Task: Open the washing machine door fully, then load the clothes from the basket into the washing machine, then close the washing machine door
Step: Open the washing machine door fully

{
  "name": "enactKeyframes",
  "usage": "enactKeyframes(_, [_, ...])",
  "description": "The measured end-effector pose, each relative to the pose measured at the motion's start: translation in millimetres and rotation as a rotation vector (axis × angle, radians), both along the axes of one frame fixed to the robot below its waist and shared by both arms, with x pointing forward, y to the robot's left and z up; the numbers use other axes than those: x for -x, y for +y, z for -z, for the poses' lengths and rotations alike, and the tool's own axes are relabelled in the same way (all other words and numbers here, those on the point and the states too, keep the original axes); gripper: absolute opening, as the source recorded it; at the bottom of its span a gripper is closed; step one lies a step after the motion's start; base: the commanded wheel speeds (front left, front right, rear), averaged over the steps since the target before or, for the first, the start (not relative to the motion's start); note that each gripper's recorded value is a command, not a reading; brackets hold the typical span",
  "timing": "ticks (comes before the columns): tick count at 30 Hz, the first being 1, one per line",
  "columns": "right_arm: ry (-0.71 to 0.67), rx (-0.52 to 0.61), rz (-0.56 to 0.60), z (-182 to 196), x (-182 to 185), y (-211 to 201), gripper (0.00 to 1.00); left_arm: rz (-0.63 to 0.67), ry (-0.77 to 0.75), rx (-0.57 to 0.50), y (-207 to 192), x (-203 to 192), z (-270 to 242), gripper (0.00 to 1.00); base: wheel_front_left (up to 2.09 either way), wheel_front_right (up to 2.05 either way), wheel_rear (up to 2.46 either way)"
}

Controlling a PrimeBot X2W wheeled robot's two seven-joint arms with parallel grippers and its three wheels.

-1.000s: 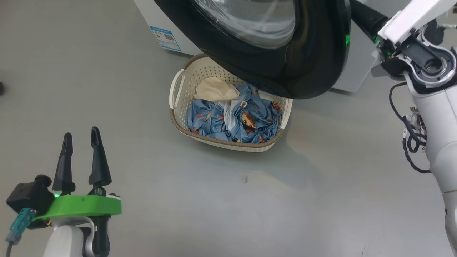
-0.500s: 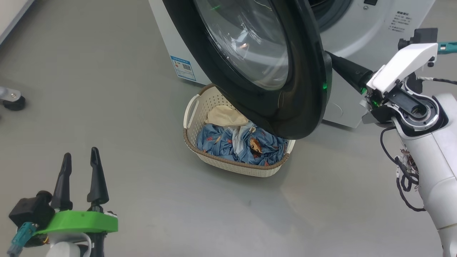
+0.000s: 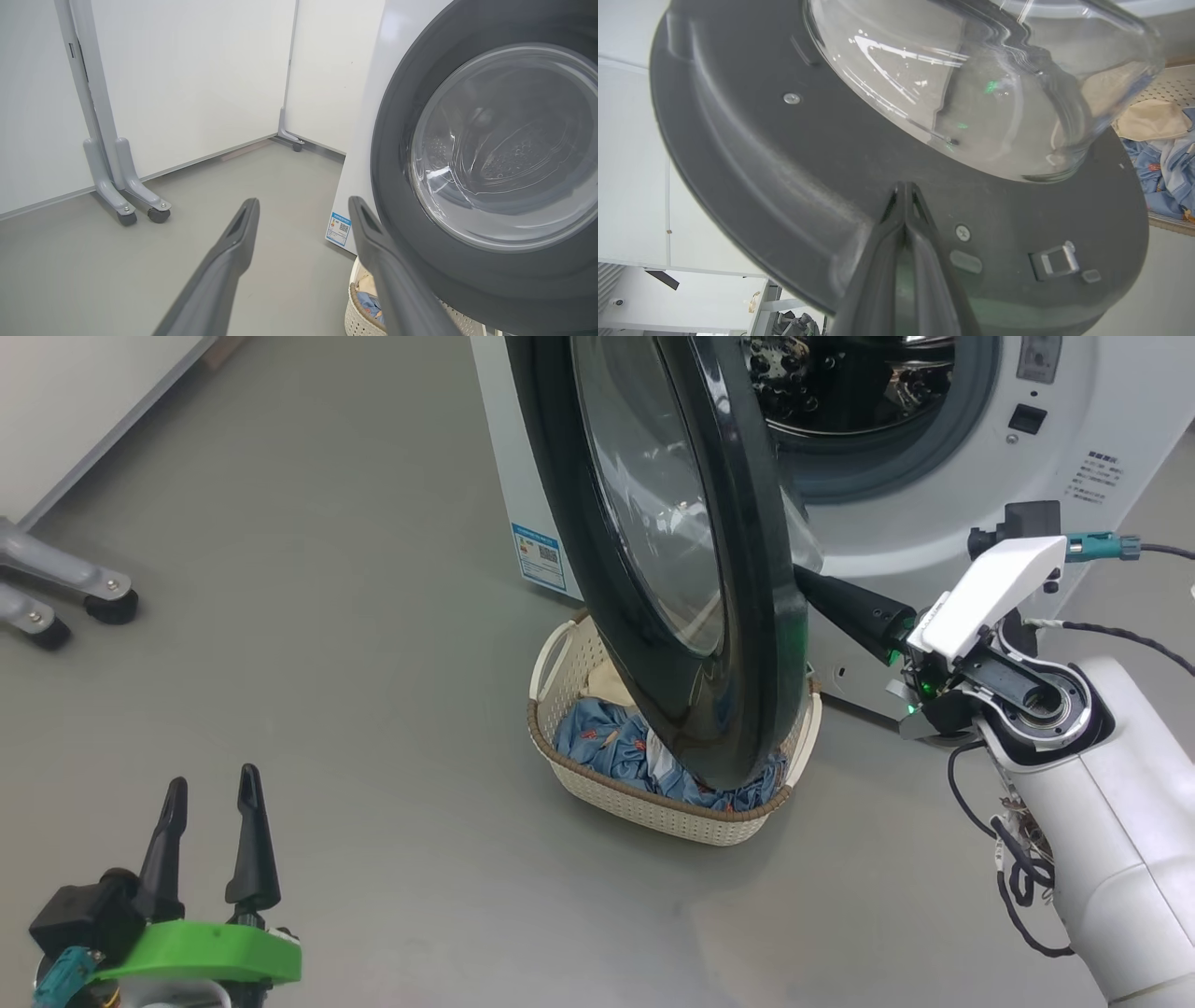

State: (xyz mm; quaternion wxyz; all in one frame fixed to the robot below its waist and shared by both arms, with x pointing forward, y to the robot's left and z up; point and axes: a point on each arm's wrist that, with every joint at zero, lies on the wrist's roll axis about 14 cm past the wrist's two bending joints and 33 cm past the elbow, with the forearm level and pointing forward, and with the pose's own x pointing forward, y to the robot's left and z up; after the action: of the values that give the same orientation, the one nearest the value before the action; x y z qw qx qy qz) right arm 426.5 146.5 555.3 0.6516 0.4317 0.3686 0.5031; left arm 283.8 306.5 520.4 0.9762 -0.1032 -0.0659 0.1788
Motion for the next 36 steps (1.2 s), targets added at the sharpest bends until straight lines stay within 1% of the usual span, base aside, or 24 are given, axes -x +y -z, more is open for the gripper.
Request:
enactKeyframes(4, [0.005,-0.013,-0.032,-4,14,9,0.0,-0.021,-0.012,-0.002,5,10,-3,1.0,0.0,0.0,0.0])
enactKeyframes(9, [0.006,-0.02,-0.102,-9,38,23,0.0,-0.063,-0.009,-0.003,16,28,-1,1.0,0.0,0.0,0.0])
enactKeyframes(14, [0.006,-0.037,-0.153,-15,55,34,0.0,-0.081,-0.024,-0.011,21,34,-6,1.0,0.0,0.0,0.0])
enactKeyframes(29, [0.017,-0.04,-0.179,-14,61,40,0.0,-0.116,-0.029,-0.019,29,45,-9,1.0,0.0,0.0,0.0])
enactKeyframes(36, [0.006,-0.031,-0.153,-12,53,35,0.0,-0.106,-0.028,-0.019,27,42,-8,1.0,0.0,0.0,0.0])
